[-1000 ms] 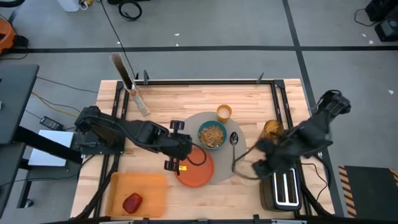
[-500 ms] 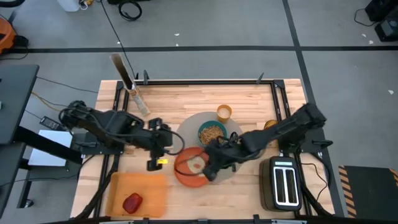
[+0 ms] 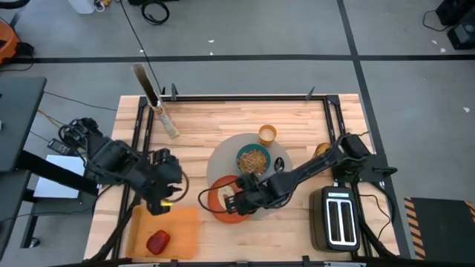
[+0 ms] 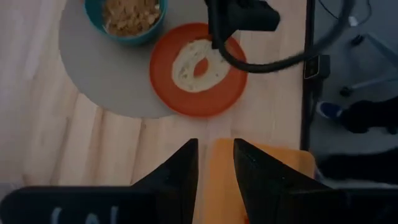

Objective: Arrange a breakfast setting
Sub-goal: Put the bagel on the orange plate, then put the apple on the gray mat to the top left of the green bowl

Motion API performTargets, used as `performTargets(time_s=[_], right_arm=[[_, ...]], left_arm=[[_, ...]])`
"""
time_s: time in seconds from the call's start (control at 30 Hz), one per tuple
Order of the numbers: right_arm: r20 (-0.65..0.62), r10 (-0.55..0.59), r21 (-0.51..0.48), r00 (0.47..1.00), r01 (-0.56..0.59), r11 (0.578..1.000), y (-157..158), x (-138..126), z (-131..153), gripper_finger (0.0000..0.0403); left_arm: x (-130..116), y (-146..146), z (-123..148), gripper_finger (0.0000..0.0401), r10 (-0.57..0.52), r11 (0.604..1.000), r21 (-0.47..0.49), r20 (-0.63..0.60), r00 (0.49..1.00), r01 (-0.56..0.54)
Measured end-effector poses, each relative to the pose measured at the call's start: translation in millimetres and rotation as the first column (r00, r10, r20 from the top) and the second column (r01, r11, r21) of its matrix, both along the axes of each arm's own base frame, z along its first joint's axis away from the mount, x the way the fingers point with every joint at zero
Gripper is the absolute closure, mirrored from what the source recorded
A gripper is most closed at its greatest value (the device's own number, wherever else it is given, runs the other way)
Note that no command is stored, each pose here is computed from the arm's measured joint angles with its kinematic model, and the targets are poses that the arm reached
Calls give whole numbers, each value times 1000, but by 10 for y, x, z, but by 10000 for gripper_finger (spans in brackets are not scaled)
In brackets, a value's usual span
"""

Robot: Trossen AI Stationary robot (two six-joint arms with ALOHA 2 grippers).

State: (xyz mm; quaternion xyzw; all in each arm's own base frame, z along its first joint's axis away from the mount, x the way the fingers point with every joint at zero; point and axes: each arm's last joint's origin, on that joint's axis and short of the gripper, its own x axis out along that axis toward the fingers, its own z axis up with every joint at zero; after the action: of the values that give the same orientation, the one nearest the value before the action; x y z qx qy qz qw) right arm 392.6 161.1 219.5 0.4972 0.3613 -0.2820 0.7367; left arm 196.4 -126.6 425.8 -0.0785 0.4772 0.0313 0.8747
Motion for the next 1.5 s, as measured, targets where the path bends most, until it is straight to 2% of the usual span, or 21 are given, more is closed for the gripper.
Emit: performTargets(time_s=[0.2, 0.33, 0.53, 0.77, 1.03, 1.27, 1.4, 1.5], right_arm=[[-35, -88, 38, 996, 89, 995, 40, -5, -113, 350], [-45, -177, 64, 983, 179, 982, 31, 4, -178, 350], [-39, -217, 114, 975, 220, 969, 30, 32, -188, 349], [-96, -189, 171, 977, 203, 964, 32, 20, -201, 329], [-151, -158, 121, 976, 177, 977, -116, 24, -227, 278], [-174, -69, 55, 982, 80, 995, -257, 32, -198, 237], [-107, -14, -36, 994, 11, 999, -273, -17, 134, 232], [-65, 27, -114, 998, -34, 993, -252, -105, 397, 232]], left_arm=[[-123, 5, 41, 291, -103, 981, 171, 41, 994, 94], [-212, 29, 82, 291, -174, 965, 206, 42, 984, 162], [-403, 6, 159, 291, -306, 929, 238, 64, 950, 283], [-525, 8, 214, 291, -306, 935, 225, 112, 946, 276], [-555, -7, 233, 291, -210, 948, 282, 198, 957, 150], [-560, -17, 242, 291, -44, 983, 184, 267, 963, -6], [-611, -54, 215, 278, 30, 998, 54, 217, 976, -42], [-649, -118, 166, 244, 71, 997, -46, 122, 990, -66]])
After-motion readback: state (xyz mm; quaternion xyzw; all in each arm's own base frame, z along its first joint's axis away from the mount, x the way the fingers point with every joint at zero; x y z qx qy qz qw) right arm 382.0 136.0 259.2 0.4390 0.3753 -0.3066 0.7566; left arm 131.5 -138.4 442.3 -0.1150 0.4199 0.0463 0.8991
